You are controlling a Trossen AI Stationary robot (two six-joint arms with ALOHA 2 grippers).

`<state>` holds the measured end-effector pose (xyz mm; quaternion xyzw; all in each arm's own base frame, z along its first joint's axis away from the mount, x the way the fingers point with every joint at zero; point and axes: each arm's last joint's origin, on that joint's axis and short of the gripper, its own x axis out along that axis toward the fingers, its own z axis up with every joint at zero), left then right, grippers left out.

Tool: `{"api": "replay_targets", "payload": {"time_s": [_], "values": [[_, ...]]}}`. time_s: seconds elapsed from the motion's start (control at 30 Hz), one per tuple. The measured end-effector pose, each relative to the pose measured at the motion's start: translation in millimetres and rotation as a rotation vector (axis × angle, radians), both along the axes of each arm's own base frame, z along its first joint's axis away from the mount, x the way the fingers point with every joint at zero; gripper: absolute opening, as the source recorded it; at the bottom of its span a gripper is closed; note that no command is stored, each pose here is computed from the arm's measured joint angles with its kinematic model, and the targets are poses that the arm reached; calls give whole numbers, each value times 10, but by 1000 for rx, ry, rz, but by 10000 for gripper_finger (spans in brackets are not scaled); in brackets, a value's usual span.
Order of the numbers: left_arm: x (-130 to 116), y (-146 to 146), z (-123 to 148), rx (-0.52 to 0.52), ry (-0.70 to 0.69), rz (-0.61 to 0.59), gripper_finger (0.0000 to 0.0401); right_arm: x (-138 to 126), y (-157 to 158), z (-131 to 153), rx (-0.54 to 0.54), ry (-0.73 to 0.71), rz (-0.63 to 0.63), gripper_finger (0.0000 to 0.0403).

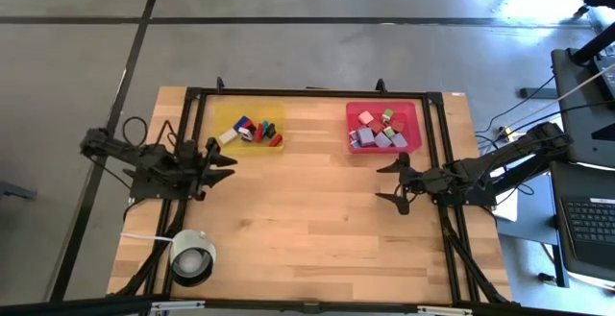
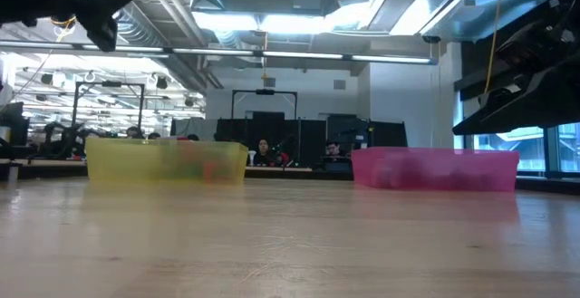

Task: Pick & Place Office items
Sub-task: Return to Home Position

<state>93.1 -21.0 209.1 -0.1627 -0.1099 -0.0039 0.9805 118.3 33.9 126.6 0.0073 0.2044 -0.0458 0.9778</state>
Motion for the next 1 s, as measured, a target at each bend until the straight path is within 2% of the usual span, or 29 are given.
{"api": "replay_targets", "payload": {"time_s": [0.27,0.4,0.53,0.7,0.87,1.0], "values": [[37,28,-226,-44,46,30,141,0,-1,0,12,-2,-10,366],[51,55,-293,-76,87,88,141,0,0,0,18,-2,-8,366],[50,91,-307,-48,104,189,141,0,0,0,19,-2,-8,366],[39,146,-322,14,137,372,141,0,0,0,21,-2,-9,366],[16,193,-326,-6,150,548,141,0,0,0,25,-2,-10,366],[6,207,-327,-17,153,608,141,0,0,0,27,-2,-11,366]]}}
